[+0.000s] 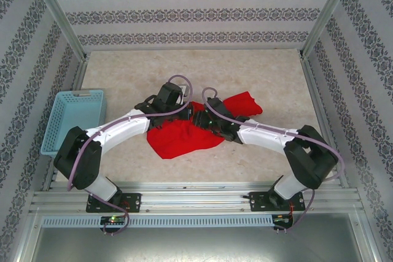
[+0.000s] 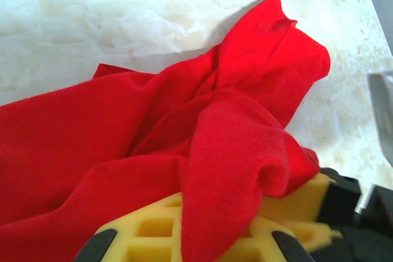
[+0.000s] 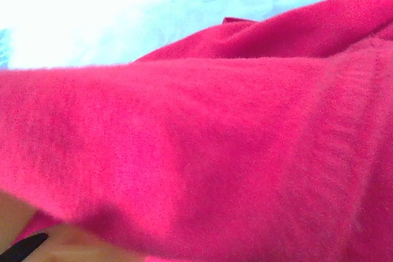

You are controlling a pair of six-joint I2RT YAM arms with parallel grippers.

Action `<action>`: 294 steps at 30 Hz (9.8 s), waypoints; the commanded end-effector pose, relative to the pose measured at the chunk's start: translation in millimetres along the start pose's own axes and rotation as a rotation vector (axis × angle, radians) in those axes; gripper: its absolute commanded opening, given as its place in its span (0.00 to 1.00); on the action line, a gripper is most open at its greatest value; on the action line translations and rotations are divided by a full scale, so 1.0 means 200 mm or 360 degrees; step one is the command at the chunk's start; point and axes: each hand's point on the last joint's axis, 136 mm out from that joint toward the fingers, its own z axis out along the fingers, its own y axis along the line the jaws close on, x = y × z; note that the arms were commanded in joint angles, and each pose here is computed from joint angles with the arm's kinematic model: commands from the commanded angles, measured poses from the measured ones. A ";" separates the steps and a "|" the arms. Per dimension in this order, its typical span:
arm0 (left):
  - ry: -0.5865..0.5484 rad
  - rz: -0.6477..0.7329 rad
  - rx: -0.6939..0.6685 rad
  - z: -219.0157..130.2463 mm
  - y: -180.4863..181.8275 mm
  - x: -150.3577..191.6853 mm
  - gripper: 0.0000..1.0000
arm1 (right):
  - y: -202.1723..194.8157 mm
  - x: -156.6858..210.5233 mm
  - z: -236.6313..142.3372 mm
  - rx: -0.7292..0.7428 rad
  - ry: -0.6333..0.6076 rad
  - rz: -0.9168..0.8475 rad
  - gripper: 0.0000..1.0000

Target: Fold the inside-out t-shirt

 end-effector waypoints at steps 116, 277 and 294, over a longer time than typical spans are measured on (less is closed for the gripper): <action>0.0074 0.0140 0.0127 0.04 -0.15 0.41 0.00 | -0.18 0.08 -0.06 0.0329 0.0137 -0.0586 0.34; 0.0176 -0.0481 -0.1062 -0.09 0.92 0.36 0.00 | -0.39 0.13 -0.85 -0.0017 -0.0251 -0.0390 0.00; 0.0193 0.0337 -0.0589 -0.12 0.01 0.35 0.47 | -0.52 0.37 -0.57 -0.0107 -0.0098 -0.0114 0.00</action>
